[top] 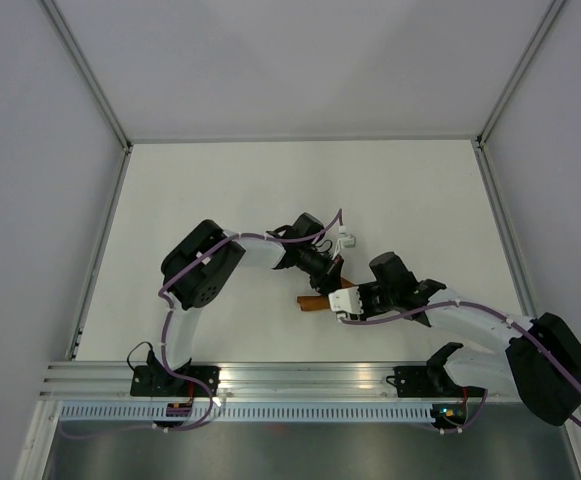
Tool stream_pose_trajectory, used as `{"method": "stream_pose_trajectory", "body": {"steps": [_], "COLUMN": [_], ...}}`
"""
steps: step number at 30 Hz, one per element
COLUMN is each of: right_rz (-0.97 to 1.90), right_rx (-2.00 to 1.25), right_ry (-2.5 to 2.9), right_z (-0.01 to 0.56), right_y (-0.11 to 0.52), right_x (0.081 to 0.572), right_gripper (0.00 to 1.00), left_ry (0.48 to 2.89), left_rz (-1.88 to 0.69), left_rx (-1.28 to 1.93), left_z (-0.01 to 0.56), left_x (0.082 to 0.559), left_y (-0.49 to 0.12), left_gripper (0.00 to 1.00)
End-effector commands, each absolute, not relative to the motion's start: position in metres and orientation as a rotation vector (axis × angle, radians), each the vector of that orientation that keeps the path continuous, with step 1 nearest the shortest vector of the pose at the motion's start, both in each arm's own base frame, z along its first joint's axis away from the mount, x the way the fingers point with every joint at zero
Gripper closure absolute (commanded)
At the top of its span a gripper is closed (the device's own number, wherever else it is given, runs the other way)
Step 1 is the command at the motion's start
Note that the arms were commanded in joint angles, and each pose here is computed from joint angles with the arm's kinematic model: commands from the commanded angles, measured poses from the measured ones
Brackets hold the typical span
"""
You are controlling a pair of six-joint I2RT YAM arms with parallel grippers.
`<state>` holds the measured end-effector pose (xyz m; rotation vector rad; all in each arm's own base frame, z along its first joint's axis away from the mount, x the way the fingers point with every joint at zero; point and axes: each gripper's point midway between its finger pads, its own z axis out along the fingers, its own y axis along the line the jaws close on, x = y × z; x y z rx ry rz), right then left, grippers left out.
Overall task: Fold the napkin, place the utensils inside, and roll it up
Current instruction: Roll the napkin with the utensil
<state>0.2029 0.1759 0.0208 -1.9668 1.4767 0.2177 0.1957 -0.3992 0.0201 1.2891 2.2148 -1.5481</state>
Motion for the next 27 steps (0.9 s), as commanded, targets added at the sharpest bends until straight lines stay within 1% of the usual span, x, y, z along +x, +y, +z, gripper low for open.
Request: {"method": "stream_pose_trajectory", "body": {"steps": [1, 2, 4, 8, 11, 19, 22, 25, 26, 27], "right_rz": [0.204, 0.199, 0.212, 0.238, 0.248, 0.336, 0.346, 0.336, 0.335, 0.325], "right_rx": [-2.044, -2.037, -2.008, -1.947, -1.938, -1.980, -2.003, -2.027, -2.033, -2.043], "right_ry": [1.563, 1.551, 1.523, 1.511, 1.500, 1.515, 1.529, 1.546, 1.556, 1.567], "right_z": [0.000, 0.003, 0.012, 0.027, 0.030, 0.021, 0.014, 0.005, 0.003, -0.001], "right_y": [0.156, 0.157, 0.162, 0.172, 0.176, 0.188, 0.190, 0.188, 0.187, 0.184], "right_x": [0.187, 0.188, 0.188, 0.193, 0.194, 0.180, 0.176, 0.175, 0.175, 0.175], "right_gripper": [0.55, 0.48, 0.45, 0.44, 0.43, 0.43, 0.44, 0.50, 0.57, 0.58], "left_ry": [2.550, 2.567, 2.591, 2.613, 2.619, 2.630, 2.626, 2.625, 2.619, 2.616], "left_rz": [-1.423, -1.419, -1.405, -1.412, -1.410, -1.383, -1.382, -1.387, -1.389, -1.396], "left_rx": [1.268, 1.272, 1.266, 1.260, 1.255, 1.229, 1.223, 1.220, 1.221, 1.224], "left_z": [-0.036, -0.037, -0.044, -0.049, -0.051, -0.052, -0.052, -0.051, -0.050, -0.049], "left_x": [0.165, 0.163, 0.163, 0.161, 0.161, 0.168, 0.170, 0.170, 0.170, 0.169], "left_y": [-0.364, -0.362, -0.359, -0.357, -0.356, -0.357, -0.359, -0.359, -0.359, -0.359], "left_gripper": [0.84, 0.87, 0.90, 0.95, 0.97, 0.97, 0.97, 0.97, 0.96, 0.95]}}
